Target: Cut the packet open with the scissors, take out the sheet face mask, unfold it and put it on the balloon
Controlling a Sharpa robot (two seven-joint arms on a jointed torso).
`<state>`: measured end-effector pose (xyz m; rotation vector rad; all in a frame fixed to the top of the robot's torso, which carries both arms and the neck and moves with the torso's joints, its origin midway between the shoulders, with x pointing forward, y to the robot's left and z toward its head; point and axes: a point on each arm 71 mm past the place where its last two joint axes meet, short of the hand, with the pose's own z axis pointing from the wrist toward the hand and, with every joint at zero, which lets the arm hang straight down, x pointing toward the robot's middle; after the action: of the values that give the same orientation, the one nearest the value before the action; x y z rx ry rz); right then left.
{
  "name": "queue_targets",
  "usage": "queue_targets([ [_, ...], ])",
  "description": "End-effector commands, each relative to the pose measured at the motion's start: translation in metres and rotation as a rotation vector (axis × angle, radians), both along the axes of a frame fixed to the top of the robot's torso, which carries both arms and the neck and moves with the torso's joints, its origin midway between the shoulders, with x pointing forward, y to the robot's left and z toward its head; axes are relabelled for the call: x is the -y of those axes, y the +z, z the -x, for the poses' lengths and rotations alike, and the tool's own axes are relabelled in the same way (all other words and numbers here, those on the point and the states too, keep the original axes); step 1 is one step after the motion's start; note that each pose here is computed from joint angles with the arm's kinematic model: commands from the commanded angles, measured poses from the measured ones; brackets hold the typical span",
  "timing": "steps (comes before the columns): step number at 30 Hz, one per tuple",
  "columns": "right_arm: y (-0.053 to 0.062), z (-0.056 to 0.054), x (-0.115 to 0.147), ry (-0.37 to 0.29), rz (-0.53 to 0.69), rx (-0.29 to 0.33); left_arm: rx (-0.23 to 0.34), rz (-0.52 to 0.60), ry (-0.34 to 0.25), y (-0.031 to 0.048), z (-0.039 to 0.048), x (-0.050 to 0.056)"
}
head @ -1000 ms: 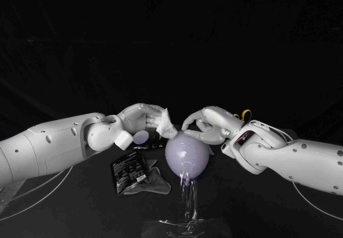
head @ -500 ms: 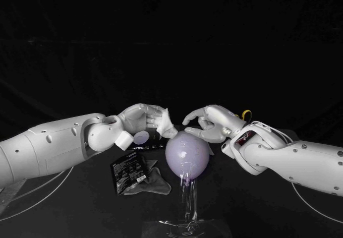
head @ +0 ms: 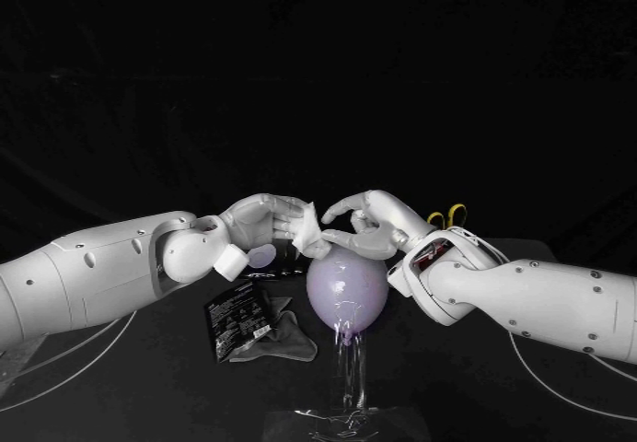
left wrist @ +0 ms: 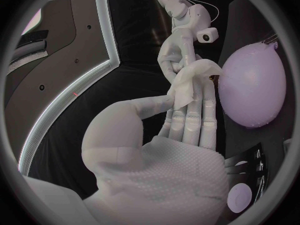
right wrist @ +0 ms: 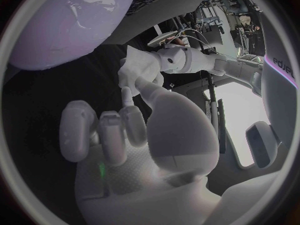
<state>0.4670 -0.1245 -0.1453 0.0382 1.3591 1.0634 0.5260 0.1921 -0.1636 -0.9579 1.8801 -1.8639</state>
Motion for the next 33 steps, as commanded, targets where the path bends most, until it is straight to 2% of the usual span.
queue_targets([
  [1,-0.003,-0.003,0.001,-0.04,-0.015,-0.052,0.002,0.017,-0.009,0.0024,0.0008,0.002],
  [14,-0.006,-0.001,-0.006,-0.014,0.006,-0.076,0.006,0.021,-0.008,0.0028,0.0006,0.002],
  [33,-0.004,0.007,-0.01,0.027,-0.016,-0.058,0.006,0.016,0.0,0.0025,0.0001,0.001],
])
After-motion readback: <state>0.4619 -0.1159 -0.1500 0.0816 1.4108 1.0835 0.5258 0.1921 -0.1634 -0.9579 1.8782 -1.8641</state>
